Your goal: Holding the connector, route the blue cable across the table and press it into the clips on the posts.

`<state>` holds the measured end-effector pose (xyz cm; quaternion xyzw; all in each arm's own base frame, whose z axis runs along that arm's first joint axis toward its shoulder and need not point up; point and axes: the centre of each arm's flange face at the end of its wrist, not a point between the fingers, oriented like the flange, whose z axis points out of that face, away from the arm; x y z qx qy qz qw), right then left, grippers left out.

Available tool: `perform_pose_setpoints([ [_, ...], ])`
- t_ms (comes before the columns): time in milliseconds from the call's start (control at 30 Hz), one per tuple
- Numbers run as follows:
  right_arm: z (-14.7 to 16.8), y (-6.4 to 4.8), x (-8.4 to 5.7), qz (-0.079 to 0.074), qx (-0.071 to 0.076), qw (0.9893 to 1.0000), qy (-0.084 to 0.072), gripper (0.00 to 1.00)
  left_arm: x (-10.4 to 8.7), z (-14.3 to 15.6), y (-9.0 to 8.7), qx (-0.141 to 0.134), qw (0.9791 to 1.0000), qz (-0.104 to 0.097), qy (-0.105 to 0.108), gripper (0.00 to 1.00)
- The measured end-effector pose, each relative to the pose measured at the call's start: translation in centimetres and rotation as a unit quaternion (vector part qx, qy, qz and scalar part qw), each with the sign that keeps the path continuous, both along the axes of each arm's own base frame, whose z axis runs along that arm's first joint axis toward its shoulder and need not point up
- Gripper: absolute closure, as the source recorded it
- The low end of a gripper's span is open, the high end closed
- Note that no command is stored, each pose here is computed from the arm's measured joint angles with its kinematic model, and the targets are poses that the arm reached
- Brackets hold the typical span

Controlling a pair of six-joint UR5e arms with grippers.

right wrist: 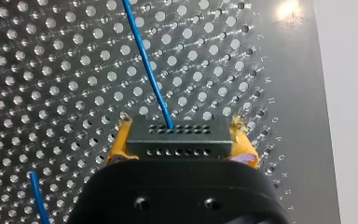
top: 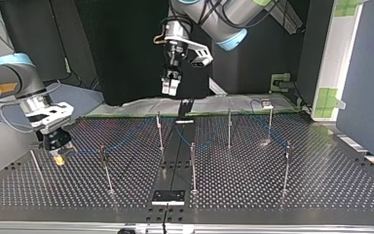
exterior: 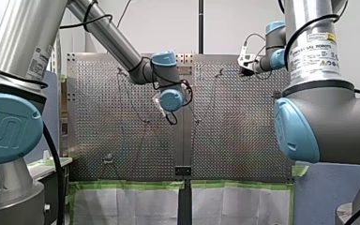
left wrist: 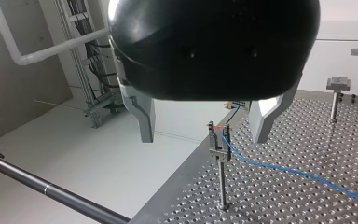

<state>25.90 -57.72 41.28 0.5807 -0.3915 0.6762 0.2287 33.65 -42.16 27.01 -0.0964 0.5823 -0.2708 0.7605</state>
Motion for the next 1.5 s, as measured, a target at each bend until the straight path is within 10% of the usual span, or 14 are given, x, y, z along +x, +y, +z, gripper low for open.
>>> perform_pose_setpoints([
  [1500, -0.1, 0.2, 0.6, 0.004, 0.002, 1.0, 0.0, 1.0, -8.8, -10.6, 8.0, 0.018, 0.9997, 0.0, 0.019, 0.0],
])
